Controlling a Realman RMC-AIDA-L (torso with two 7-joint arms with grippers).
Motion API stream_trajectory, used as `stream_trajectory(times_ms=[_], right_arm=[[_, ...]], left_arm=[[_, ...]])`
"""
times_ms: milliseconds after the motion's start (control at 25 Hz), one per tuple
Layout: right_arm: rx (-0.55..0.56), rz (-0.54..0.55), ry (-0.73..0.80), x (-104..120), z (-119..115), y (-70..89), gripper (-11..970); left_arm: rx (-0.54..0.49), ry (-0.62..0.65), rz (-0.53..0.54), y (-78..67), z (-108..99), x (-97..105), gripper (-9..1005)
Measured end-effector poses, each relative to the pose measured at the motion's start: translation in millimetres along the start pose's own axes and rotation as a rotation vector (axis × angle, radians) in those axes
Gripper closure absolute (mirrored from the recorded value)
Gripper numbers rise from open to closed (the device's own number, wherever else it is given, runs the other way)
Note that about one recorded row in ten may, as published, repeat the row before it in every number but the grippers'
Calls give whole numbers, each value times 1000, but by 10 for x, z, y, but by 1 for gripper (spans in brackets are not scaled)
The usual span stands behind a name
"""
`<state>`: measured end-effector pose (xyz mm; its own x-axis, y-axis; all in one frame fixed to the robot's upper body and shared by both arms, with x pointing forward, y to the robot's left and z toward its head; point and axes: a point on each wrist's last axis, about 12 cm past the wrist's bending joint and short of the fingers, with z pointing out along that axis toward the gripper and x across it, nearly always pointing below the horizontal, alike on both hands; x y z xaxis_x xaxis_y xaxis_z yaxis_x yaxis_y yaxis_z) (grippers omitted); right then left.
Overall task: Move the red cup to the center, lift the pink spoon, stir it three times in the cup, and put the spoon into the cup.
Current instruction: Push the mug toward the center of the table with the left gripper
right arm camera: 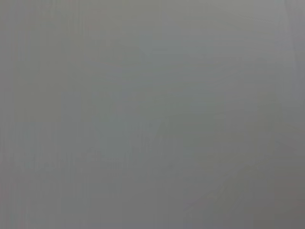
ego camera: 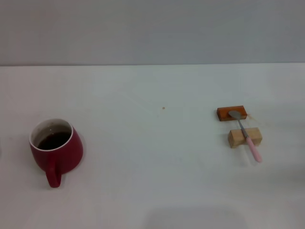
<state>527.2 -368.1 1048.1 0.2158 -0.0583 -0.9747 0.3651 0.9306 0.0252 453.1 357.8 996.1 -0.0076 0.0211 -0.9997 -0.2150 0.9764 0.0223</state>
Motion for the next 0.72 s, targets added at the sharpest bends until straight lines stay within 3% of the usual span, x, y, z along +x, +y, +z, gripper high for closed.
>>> stream_trajectory(times_ms=[400, 720], right_arm=[[1, 3, -2, -4, 8, 5, 273], [3, 9, -2, -3, 7, 18, 272]], left_arm=[[2, -1, 9, -5, 44, -13, 501], [18, 49, 57, -20, 70, 38, 557]])
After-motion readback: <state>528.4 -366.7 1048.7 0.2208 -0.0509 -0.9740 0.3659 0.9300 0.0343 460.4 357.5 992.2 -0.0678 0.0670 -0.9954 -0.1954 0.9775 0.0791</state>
